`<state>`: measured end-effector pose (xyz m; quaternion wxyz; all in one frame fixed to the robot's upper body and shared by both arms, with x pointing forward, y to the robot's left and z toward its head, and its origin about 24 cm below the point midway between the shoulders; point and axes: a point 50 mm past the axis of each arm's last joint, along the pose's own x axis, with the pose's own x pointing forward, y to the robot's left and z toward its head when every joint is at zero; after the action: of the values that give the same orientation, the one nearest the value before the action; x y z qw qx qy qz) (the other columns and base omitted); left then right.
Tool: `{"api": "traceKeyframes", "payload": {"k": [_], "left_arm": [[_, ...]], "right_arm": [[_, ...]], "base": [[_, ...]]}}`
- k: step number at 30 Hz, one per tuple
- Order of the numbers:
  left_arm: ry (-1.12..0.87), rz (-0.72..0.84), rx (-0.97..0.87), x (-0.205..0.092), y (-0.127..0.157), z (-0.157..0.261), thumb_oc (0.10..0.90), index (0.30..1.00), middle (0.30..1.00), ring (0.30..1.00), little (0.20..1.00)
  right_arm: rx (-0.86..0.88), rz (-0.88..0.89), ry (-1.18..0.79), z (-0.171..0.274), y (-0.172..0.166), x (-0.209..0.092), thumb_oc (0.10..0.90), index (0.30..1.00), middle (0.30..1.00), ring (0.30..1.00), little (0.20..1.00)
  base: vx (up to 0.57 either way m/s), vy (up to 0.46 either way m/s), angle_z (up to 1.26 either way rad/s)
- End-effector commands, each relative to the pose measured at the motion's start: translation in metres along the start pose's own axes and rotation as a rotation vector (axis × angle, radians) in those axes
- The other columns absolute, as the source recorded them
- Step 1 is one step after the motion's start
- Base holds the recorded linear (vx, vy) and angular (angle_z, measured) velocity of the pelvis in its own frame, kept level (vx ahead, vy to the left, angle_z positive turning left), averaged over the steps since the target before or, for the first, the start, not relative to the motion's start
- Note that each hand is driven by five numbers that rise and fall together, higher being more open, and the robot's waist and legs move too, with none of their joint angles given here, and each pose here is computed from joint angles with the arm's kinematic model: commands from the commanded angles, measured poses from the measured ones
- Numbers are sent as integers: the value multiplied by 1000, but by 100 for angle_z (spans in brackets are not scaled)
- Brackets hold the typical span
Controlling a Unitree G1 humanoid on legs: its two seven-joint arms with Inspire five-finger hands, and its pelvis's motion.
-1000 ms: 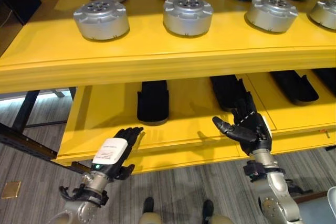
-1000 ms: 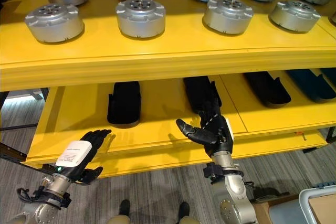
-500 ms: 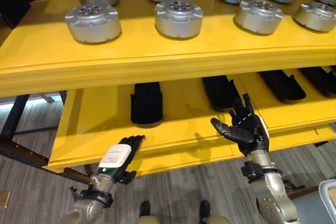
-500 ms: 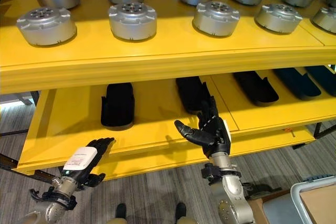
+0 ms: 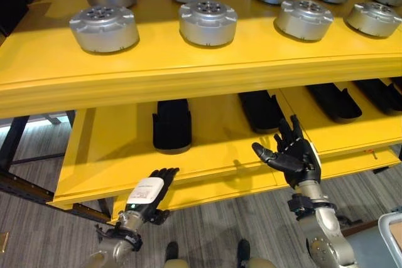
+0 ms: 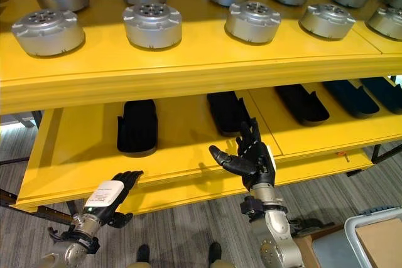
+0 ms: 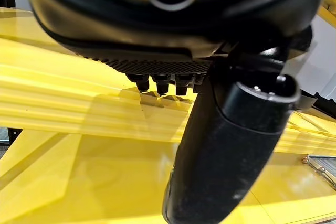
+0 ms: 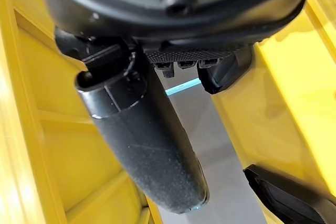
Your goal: Move parts from the plastic box to the shelf.
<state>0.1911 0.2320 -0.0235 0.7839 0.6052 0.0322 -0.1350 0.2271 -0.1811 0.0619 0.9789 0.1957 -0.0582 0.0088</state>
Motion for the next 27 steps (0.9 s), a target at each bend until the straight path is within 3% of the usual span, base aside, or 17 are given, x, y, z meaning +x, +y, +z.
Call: {"api": "traceKeyframes", "payload": {"k": [1, 4, 27], "left_arm": [[-9, 164, 15, 22, 30, -1, 900, 1000, 1000, 1000, 1000], [50, 168, -53, 23, 24, -5, 900, 1000, 1000, 1000, 1000], [110, 126, -26, 38, 13, -10, 900, 1000, 1000, 1000, 1000]], "right_arm": [[16, 72, -250, 40, 13, 7, 900, 1000, 1000, 1000, 1000], [14, 59, -246, 40, 11, 5, 900, 1000, 1000, 1000, 1000], [14, 46, -217, 34, 7, -1, 900, 1000, 1000, 1000, 1000]], "base": [[0, 0, 0], [8, 1, -2], [3, 2, -3]]}}
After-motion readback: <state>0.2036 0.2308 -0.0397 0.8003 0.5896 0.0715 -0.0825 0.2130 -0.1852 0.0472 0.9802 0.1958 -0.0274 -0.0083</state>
